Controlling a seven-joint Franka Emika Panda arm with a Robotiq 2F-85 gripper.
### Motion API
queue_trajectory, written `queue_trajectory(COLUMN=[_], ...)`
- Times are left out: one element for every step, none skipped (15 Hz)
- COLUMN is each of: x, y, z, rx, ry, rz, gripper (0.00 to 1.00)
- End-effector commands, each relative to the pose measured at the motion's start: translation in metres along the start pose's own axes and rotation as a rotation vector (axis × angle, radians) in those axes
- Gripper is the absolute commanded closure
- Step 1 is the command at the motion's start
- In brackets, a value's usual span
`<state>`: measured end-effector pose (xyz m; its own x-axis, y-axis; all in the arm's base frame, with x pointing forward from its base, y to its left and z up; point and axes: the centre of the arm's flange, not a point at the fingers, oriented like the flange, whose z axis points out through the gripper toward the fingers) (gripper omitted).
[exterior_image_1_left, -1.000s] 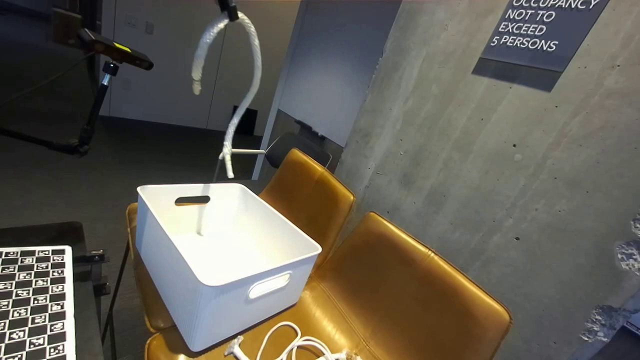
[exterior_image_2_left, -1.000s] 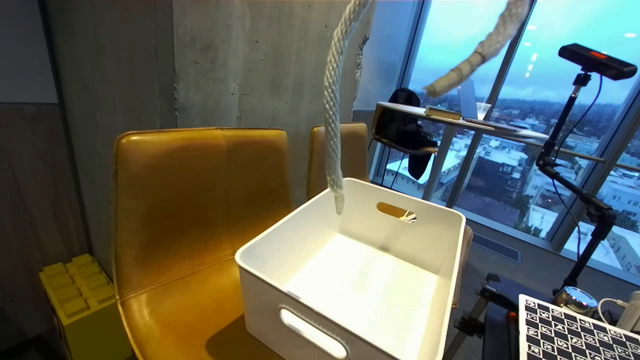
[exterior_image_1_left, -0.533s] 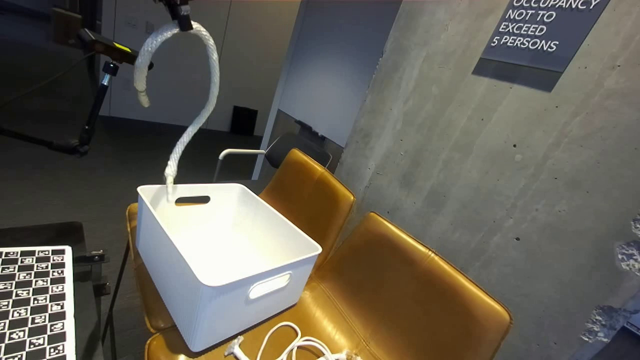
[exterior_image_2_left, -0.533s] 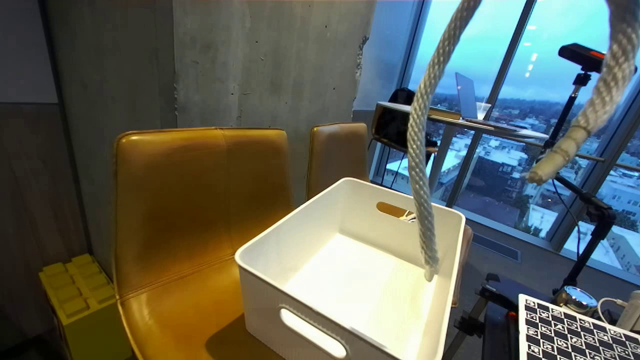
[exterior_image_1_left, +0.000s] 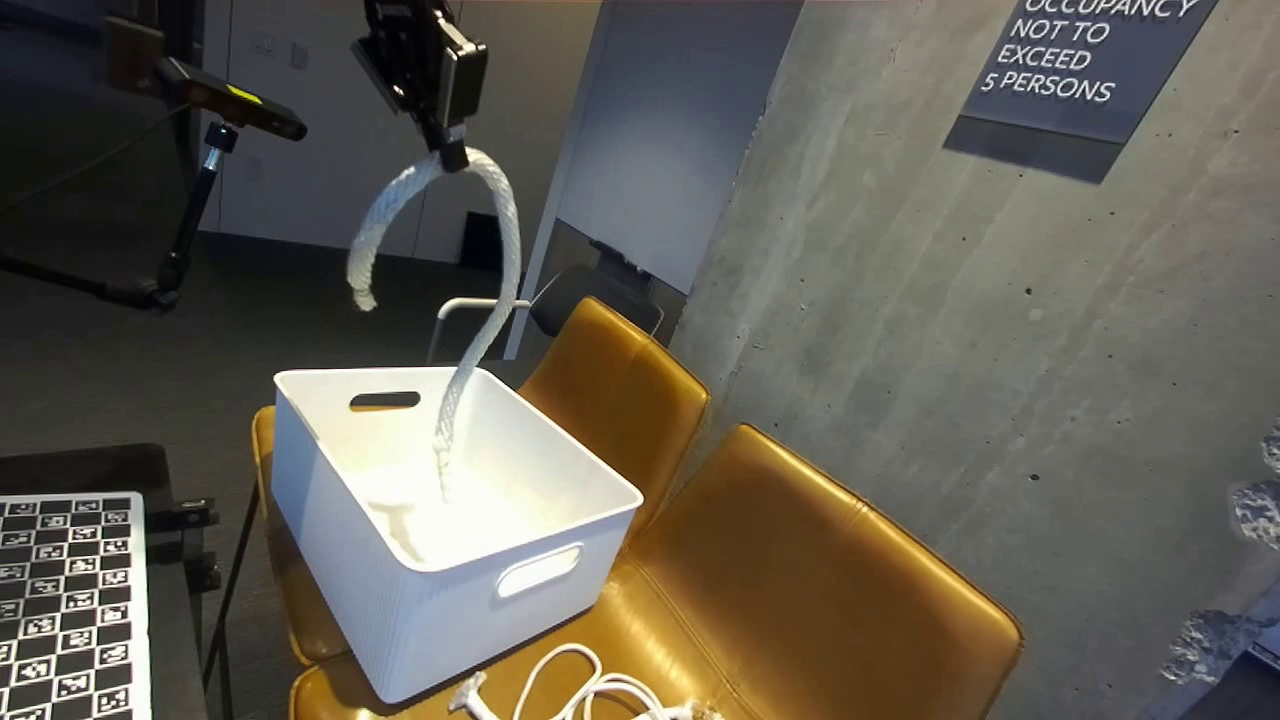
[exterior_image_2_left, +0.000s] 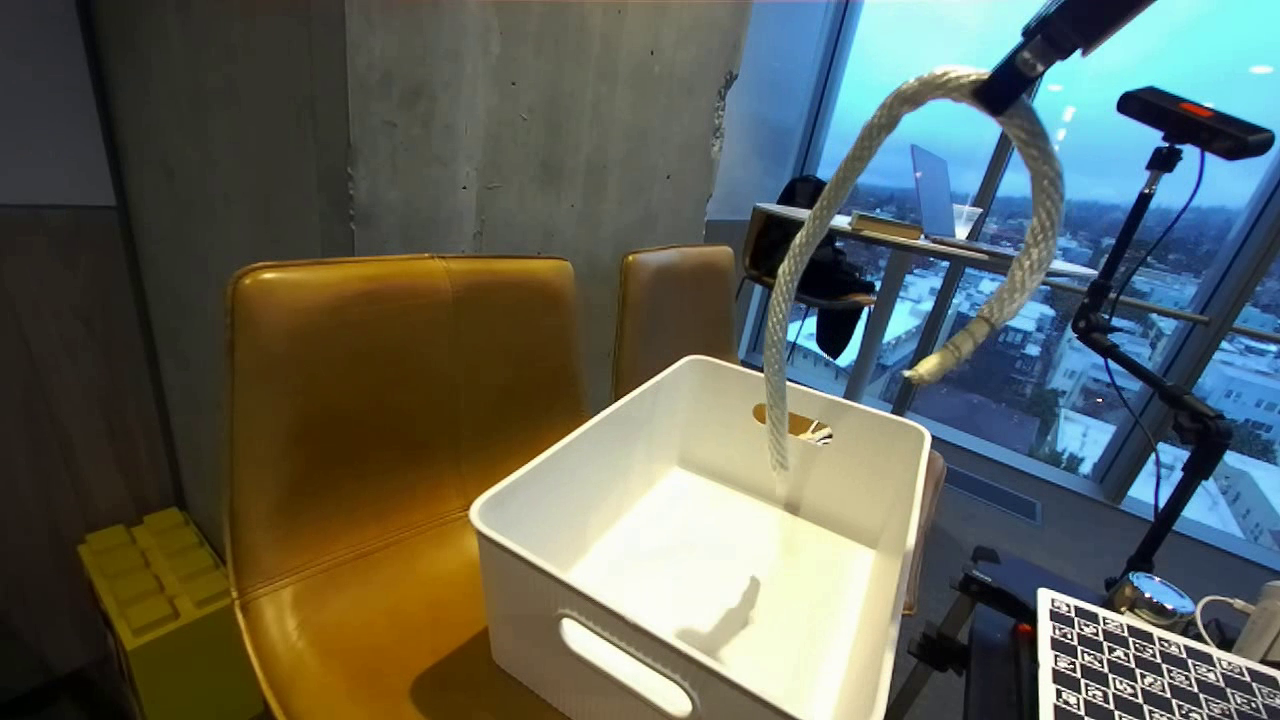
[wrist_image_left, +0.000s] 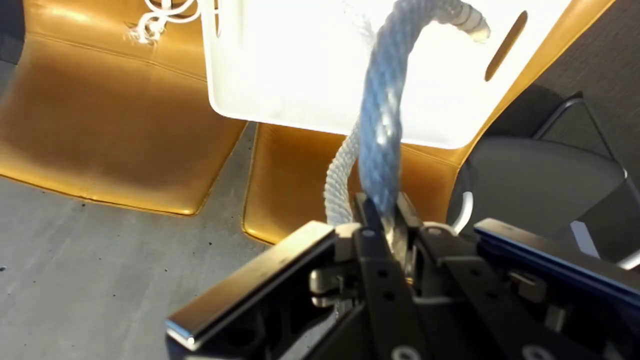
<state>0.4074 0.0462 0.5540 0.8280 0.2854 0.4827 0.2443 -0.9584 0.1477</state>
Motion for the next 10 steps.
queue_trajectory(x=[0.000, 0.003, 0.007, 0.011, 0.013, 0.014, 0.013, 0.009, 0.005, 0.003], y=[0.030, 0.037, 0.041, 0.042, 0.043, 0.041, 0.039, 0.037, 0.037, 0.038], z=[0.031, 0.039, 0.046, 0.053, 0.059, 0.065, 0.070, 0.074, 0.078, 0.082], rx=[0.000, 0.002, 0.001, 0.001, 0.002, 0.000, 0.001, -0.003, -0.001, 0.001], ry=[0.033, 0.036, 0.037, 0.039, 0.038, 0.032, 0.023, 0.011, 0.004, -0.006], rz=[0.020, 0.035, 0.046, 0.058, 0.066, 0.069, 0.070, 0.072, 0.072, 0.073], gripper=[0.97, 0.97, 0.97, 0.97, 0.97, 0.97, 0.84, 0.63, 0.59, 0.59])
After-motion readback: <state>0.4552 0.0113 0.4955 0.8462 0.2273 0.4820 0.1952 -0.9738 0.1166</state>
